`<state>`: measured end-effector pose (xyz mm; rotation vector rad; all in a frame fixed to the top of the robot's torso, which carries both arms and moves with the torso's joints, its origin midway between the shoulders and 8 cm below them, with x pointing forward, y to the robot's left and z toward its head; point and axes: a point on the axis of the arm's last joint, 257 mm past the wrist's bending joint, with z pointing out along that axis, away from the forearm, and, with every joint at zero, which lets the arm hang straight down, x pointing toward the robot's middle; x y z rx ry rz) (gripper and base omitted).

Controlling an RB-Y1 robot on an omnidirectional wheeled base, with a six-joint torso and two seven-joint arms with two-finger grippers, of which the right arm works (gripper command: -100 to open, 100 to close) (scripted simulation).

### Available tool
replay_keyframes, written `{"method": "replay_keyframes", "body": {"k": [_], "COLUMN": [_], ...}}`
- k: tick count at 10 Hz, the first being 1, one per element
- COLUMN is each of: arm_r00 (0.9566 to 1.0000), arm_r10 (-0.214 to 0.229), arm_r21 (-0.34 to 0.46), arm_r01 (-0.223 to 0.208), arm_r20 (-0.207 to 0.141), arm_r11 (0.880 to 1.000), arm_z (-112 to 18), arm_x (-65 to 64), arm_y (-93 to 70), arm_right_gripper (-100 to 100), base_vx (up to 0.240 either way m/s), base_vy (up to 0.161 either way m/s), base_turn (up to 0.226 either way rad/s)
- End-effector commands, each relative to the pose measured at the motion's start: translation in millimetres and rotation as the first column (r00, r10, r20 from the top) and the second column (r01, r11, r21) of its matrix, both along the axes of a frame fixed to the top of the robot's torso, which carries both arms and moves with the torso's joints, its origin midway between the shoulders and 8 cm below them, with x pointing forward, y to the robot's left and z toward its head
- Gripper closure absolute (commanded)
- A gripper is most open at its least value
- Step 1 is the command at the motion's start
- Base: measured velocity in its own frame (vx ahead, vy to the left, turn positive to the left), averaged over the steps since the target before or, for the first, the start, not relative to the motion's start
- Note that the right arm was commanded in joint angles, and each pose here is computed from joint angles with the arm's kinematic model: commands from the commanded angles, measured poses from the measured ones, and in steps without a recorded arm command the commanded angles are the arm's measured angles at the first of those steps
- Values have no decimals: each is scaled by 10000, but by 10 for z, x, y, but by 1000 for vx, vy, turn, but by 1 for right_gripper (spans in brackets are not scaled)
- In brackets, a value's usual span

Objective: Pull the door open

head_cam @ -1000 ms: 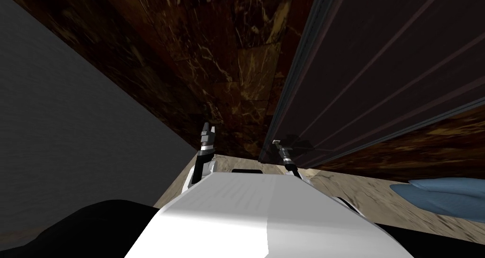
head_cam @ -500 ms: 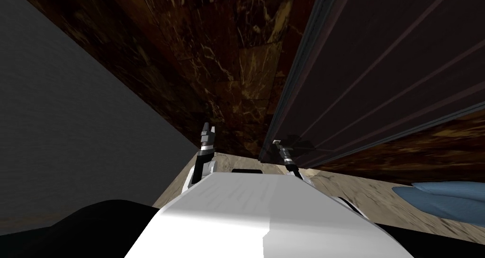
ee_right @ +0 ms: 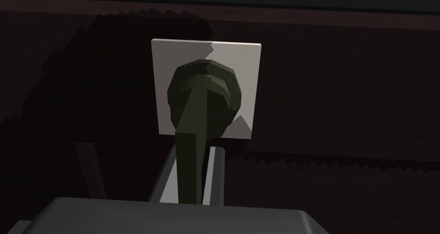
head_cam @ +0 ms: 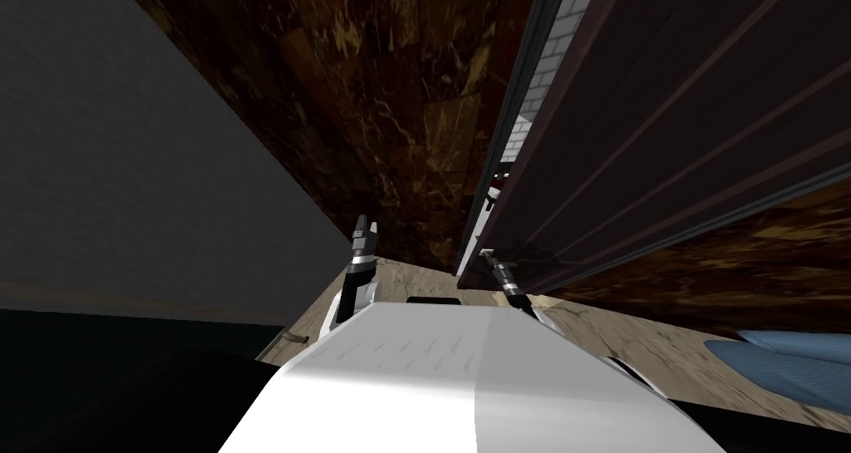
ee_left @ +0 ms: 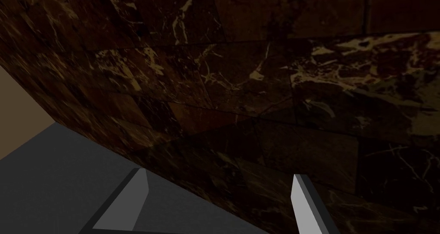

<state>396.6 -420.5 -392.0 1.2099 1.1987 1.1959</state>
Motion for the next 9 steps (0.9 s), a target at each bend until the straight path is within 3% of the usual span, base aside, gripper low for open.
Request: {"method": "replay_keyframes", "body": {"k": [1,4,5,9], "arm_r00": [9996,9993,9988,9976], "arm_r10": [269,368,472,696], "arm_r21": [41,67,72,58], "arm_r01": [-269,-367,-471,-696], "arm_r20": [2,-83,-108,-65], "arm_r11": [9996,9993,9989,9976], "arm_z": [-3,-27,-44,-31], "arm_x": [-75,-112,-215,-404], "arm_y": [15,36,16,-39], "arm_right_gripper": [100,100,100,100], "base_vx": [-210,-119,-142,-192], "base_vy": [-65,-42,-51,-78], "base_turn": [121,34,177,169]}}
